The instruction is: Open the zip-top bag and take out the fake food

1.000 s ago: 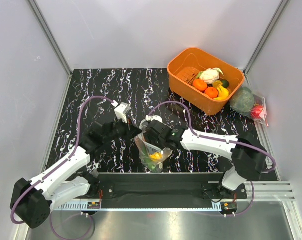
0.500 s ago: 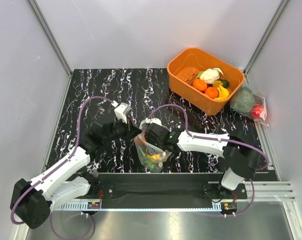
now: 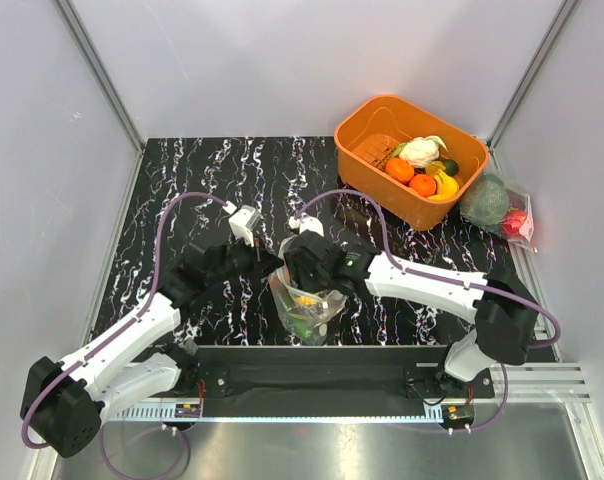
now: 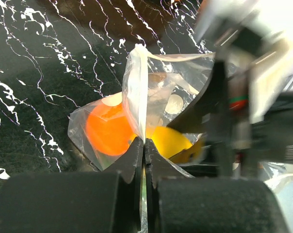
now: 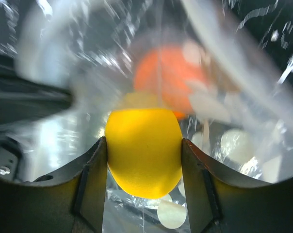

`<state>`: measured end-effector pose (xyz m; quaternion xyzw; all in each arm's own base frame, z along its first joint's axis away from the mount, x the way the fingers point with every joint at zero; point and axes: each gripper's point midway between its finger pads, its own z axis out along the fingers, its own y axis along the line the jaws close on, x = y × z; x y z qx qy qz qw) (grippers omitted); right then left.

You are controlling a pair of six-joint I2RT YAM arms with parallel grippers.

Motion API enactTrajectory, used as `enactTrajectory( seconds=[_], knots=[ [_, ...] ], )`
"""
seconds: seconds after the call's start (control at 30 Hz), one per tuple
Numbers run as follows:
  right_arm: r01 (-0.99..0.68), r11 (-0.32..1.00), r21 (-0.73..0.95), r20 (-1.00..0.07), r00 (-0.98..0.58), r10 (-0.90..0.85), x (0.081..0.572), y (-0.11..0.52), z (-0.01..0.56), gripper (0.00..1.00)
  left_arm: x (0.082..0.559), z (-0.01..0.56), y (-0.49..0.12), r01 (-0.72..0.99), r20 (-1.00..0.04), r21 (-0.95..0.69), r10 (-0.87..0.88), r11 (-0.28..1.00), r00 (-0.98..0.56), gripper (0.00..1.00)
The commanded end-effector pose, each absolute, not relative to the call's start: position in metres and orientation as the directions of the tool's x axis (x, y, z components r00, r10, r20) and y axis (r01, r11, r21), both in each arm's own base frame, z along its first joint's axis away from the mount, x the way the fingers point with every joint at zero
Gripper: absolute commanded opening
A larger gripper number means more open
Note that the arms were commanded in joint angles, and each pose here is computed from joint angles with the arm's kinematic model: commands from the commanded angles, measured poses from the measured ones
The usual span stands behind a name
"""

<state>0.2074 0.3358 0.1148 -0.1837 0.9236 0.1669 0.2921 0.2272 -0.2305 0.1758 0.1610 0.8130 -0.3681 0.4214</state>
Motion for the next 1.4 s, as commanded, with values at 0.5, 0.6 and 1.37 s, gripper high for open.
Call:
enactTrajectory(
  seconds=[0.5,0.6,1.37],
  knots=[
    [-0.456,0.872,0.177,-0.826,-0.55,-0.12,0.231,0.313,0.26,0.27,0.228,0.178,-0.238,0.597,-0.811,-0.463,-0.041,0.655,-0.584,0.0],
    [-0.464,0.864,0.194,-0.852,-0.516,-0.085,0.231,0.305,0.283,0.27,0.228,0.177,-0.238,0.594,-0.809,-0.462,-0.039,0.658,-0.586,0.0],
    [-0.078,0.99,0.12,-0.895,-0.439,0.074,0.432,0.09,0.319,0.28,0.228,0.181,-0.232,0.595,-0.822,-0.436,-0.029,0.675,-0.569,0.0]
  ],
)
